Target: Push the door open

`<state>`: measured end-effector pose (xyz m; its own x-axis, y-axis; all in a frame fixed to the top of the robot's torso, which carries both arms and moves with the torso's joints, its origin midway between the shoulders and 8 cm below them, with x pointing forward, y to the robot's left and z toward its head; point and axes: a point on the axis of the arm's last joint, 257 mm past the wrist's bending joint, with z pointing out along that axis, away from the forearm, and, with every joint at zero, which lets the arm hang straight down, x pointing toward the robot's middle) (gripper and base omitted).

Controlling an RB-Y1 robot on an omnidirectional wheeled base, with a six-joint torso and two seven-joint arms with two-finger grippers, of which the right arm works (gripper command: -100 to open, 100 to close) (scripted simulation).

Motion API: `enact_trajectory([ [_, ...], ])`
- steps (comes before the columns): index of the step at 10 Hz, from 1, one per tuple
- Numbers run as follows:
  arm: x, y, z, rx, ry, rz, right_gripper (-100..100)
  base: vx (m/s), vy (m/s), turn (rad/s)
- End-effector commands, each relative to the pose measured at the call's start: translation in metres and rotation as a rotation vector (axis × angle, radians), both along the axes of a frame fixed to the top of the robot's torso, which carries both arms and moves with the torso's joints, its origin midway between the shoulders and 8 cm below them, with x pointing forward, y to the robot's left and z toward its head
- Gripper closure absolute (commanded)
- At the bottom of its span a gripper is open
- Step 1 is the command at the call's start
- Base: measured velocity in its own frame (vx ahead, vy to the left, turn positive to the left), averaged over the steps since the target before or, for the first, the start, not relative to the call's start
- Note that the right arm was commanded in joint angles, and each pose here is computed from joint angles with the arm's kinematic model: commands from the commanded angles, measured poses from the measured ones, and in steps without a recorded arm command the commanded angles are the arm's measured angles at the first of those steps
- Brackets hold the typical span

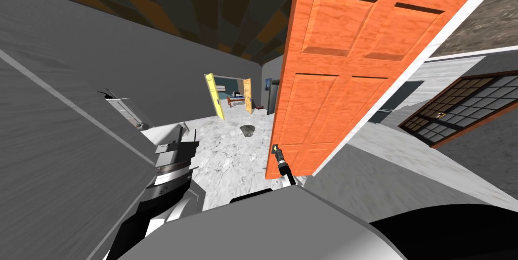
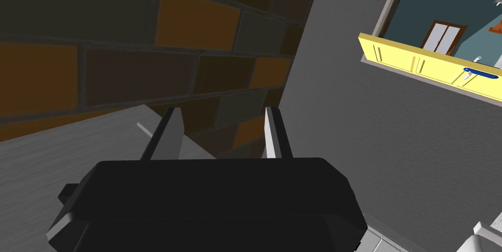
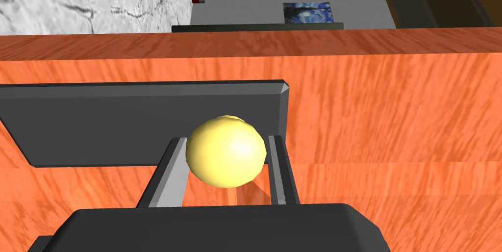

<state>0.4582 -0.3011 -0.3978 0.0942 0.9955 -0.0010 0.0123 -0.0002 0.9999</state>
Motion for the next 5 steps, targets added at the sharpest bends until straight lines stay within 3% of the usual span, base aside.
enact_trajectory([
  [1,0.003,-0.008,0.004,-0.002,-0.011,-0.016,100,0.146,0.038,-0.03],
  [5,0.002,-0.031,0.005,-0.002,-0.012,-0.073,100,0.173,0.063,-0.049],
])
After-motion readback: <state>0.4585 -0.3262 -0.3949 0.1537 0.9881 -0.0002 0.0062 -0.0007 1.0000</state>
